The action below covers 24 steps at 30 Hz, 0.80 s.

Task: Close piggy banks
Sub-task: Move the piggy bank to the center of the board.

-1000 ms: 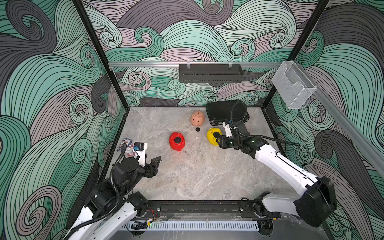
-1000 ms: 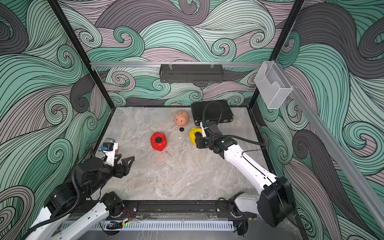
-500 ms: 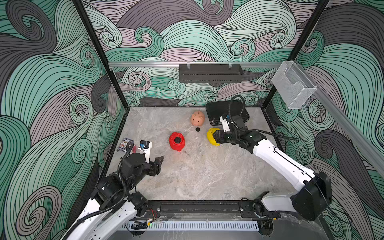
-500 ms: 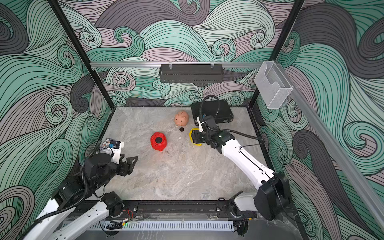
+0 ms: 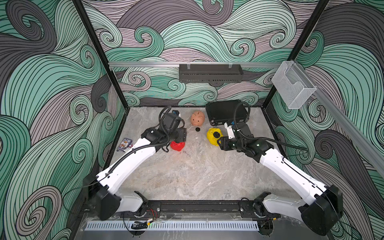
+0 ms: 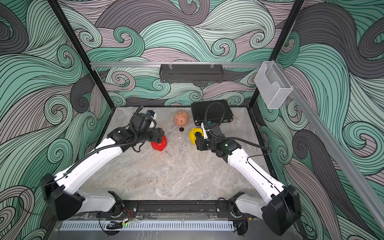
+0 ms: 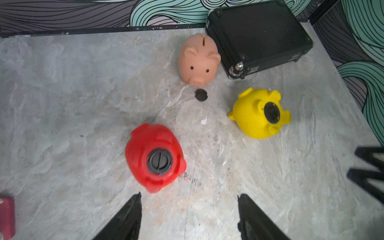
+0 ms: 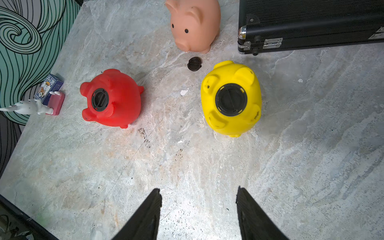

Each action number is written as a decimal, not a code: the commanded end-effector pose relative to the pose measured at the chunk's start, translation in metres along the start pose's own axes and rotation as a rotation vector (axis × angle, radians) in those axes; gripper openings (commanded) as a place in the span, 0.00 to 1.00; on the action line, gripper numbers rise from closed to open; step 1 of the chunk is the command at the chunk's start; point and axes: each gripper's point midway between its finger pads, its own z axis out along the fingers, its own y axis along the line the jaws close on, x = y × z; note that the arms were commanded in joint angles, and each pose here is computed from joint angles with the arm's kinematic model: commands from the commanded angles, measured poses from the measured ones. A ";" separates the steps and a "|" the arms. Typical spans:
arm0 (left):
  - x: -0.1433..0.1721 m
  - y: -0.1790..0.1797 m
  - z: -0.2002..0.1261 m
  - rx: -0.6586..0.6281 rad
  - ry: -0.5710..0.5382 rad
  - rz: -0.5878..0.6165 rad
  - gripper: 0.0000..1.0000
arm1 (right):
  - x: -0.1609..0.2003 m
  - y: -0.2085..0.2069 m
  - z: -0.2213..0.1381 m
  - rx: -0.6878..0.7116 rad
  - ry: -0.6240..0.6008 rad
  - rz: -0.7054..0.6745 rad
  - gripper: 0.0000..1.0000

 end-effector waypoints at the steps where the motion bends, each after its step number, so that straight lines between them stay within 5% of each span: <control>1: -0.031 -0.011 0.037 0.039 0.004 -0.047 0.71 | 0.007 -0.003 -0.008 0.010 -0.012 0.000 0.60; 13: -0.084 -0.028 0.176 0.030 0.047 0.010 0.68 | 0.032 -0.004 -0.021 -0.031 -0.004 0.003 0.60; 24: -0.111 -0.029 0.235 -0.025 -0.031 0.096 0.70 | 0.036 -0.001 -0.023 -0.062 -0.009 0.002 0.60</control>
